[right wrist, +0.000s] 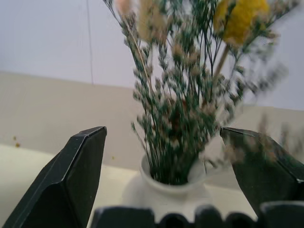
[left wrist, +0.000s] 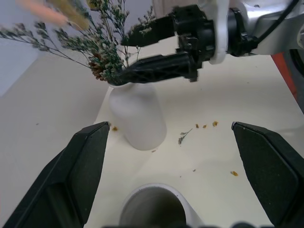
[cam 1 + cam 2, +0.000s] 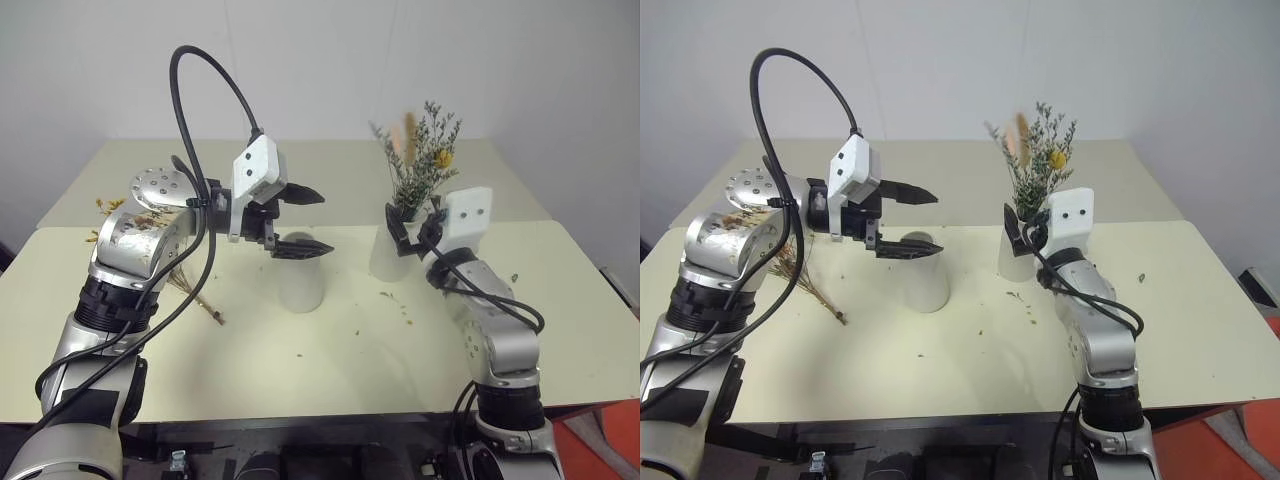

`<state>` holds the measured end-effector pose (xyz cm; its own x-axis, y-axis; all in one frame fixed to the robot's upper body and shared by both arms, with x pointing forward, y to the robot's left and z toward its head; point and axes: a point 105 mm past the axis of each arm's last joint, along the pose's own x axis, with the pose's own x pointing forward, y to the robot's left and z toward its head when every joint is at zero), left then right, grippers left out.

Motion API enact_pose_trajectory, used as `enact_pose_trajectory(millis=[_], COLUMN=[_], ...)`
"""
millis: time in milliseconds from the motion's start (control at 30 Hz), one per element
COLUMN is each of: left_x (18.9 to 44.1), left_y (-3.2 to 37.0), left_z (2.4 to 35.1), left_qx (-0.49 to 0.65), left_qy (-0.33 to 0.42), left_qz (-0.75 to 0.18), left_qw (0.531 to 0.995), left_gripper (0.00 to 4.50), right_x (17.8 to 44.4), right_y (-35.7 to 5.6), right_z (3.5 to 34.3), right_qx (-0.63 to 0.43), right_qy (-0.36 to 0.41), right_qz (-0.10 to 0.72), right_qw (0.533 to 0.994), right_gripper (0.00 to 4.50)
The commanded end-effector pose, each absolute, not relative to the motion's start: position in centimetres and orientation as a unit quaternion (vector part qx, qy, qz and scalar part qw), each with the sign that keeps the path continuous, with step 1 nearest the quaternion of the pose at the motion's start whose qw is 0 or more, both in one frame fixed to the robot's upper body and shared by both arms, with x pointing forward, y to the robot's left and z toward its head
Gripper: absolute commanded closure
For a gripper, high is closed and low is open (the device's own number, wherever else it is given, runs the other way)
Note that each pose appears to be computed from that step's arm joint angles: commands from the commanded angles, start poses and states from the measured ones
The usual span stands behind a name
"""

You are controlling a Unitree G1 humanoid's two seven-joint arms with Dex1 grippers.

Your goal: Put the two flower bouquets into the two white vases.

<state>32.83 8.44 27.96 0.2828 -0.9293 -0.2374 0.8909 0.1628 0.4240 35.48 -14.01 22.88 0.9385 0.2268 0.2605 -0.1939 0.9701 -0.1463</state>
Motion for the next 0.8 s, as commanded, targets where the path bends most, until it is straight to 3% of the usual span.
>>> enact_pose_trajectory(millis=[33,200,367,567,800], left_x=[32.6,32.4,32.6,34.9,36.4], left_y=[8.6,10.1,13.0,17.1,21.0], left_z=[31.1,34.7,36.3,36.0,35.5], left_qx=[0.235,0.135,0.091,0.061,0.027], left_qy=[-0.120,-0.177,-0.176,-0.109,-0.020], left_qz=[-0.571,-0.527,-0.457,-0.312,-0.112], left_qw=[0.777,0.820,0.867,0.942,0.993], left_gripper=[0.00,0.00,0.00,0.00,0.00], right_x=[33.6,31.4,28.4,25.6,27.0], right_y=[-14.6,-16.1,-16.5,-14.1,-10.3], right_z=[24.9,25.9,27.0,28.6,29.8], right_qx=[-0.084,-0.117,-0.149,-0.172,-0.221], right_qy=[-0.175,-0.181,-0.162,-0.116,-0.057], right_qz=[0.106,0.107,0.183,0.346,0.454], right_qw=[0.975,0.971,0.958,0.915,0.861], right_gripper=[0.02,0.02,0.02,0.02,0.02])
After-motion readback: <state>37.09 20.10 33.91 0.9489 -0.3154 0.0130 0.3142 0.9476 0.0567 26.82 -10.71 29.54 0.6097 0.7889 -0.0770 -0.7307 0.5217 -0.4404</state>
